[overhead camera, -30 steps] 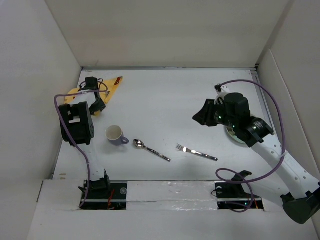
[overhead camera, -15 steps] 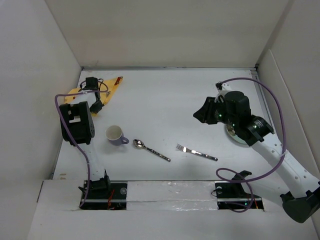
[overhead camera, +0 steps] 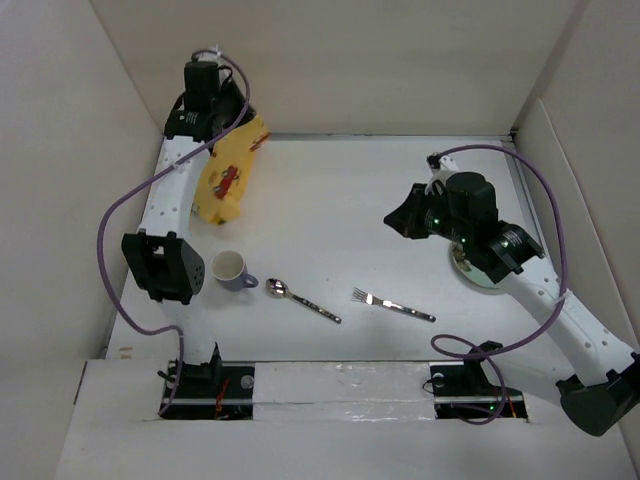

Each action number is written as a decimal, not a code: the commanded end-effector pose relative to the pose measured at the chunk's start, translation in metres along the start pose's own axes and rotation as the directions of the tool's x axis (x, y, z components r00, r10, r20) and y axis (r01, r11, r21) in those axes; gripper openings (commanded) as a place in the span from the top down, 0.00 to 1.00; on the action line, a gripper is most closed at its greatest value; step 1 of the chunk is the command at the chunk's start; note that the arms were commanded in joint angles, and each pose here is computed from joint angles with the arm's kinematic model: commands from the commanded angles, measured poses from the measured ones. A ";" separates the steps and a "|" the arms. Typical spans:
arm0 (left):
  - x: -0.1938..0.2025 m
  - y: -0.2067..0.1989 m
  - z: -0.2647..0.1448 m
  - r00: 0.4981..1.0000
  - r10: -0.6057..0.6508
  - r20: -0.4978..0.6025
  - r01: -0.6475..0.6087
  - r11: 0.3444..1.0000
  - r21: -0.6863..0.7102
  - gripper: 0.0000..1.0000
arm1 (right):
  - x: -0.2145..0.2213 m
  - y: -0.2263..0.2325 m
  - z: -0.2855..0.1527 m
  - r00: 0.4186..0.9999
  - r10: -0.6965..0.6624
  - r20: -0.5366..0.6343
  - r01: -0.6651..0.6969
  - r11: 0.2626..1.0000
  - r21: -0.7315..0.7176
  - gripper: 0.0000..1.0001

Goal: Set the dinner table for one person

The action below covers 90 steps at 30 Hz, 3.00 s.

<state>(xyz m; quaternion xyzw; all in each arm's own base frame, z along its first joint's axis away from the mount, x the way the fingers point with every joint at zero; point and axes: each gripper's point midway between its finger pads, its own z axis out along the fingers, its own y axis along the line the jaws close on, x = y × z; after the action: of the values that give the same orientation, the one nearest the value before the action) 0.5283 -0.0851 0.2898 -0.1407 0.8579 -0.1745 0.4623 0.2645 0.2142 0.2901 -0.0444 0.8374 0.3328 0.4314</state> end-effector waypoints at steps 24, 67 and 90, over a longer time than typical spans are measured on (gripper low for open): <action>-0.001 0.044 -0.023 0.916 -0.401 0.006 0.335 0.774 0.537 1.00 | 0.010 -0.085 0.060 0.991 0.130 0.035 -0.135 0.957 0.258 1.00; 0.044 0.085 -0.042 0.931 -0.358 0.071 0.315 0.886 0.342 1.00 | 0.105 -0.215 0.154 0.763 0.646 0.014 -0.524 0.607 0.598 0.48; -0.076 -0.003 -0.171 0.852 -0.428 0.303 0.199 0.799 0.568 1.00 | -0.175 -0.074 -0.034 0.837 0.010 0.548 -0.283 0.865 0.415 1.00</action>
<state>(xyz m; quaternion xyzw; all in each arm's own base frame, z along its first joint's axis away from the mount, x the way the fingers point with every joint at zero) 0.4565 -0.0235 0.3099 -0.2516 0.7109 -0.4145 0.5094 0.3953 0.1418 0.3213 0.2221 0.7971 0.1924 0.5276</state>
